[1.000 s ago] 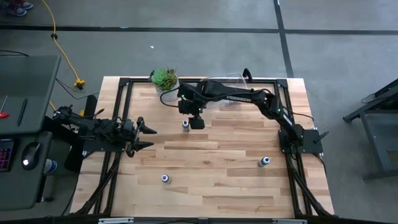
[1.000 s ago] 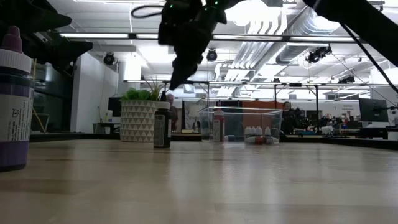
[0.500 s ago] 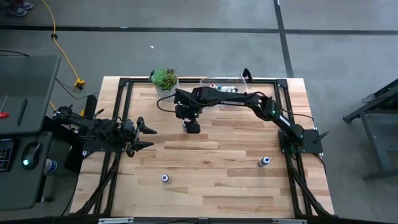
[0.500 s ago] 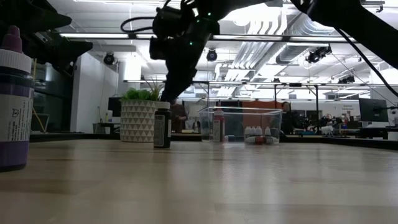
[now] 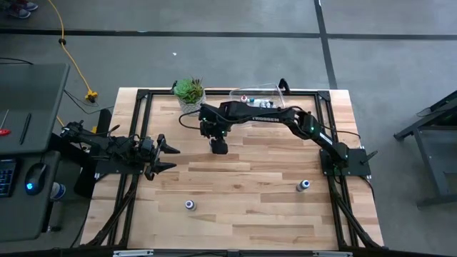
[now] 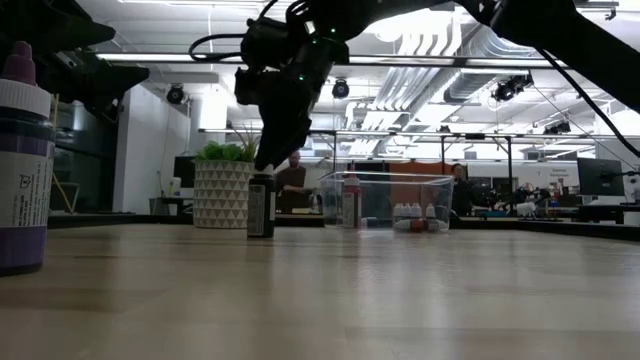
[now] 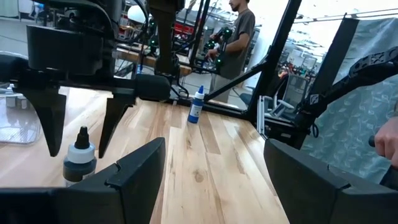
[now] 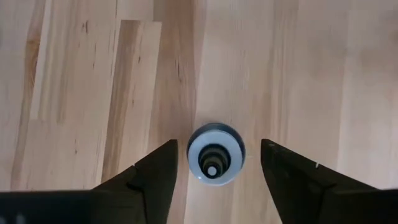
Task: Pick & Place food coloring
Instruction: Put the large black food coloring bottle into the bin
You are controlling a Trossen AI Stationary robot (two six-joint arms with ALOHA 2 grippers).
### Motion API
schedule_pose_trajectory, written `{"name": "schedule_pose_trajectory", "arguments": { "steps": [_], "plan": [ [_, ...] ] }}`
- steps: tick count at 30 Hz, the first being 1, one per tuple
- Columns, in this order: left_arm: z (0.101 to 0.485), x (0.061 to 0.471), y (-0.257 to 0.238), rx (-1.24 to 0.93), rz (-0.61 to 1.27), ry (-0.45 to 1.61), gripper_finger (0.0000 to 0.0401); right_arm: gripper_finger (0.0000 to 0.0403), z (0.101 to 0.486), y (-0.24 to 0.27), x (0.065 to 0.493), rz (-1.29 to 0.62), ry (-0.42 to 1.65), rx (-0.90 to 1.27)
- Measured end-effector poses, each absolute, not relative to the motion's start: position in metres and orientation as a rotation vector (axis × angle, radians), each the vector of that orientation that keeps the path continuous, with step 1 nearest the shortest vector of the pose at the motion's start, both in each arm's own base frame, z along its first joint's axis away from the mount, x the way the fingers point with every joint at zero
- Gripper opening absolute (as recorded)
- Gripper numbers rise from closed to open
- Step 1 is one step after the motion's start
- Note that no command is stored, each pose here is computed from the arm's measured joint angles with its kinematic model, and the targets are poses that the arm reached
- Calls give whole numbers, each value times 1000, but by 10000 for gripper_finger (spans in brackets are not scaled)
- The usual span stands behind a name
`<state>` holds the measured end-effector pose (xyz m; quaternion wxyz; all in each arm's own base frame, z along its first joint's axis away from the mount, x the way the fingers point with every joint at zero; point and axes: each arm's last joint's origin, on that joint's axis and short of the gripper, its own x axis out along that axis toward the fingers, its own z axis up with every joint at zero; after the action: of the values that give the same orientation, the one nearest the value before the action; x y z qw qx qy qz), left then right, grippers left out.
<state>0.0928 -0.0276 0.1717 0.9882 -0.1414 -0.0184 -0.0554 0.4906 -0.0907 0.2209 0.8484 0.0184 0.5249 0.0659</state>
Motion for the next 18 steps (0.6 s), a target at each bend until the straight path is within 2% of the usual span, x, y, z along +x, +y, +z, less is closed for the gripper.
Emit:
{"name": "schedule_pose_trajectory", "arguments": {
  "steps": [15,18],
  "plan": [
    [172,93,-28,-284,-111,-37,271,109,221,-89,491,103,1116,2],
    [172,93,-28,-284,-111,-37,271,108,221,-89,490,107,1119,3]
  ]
}}
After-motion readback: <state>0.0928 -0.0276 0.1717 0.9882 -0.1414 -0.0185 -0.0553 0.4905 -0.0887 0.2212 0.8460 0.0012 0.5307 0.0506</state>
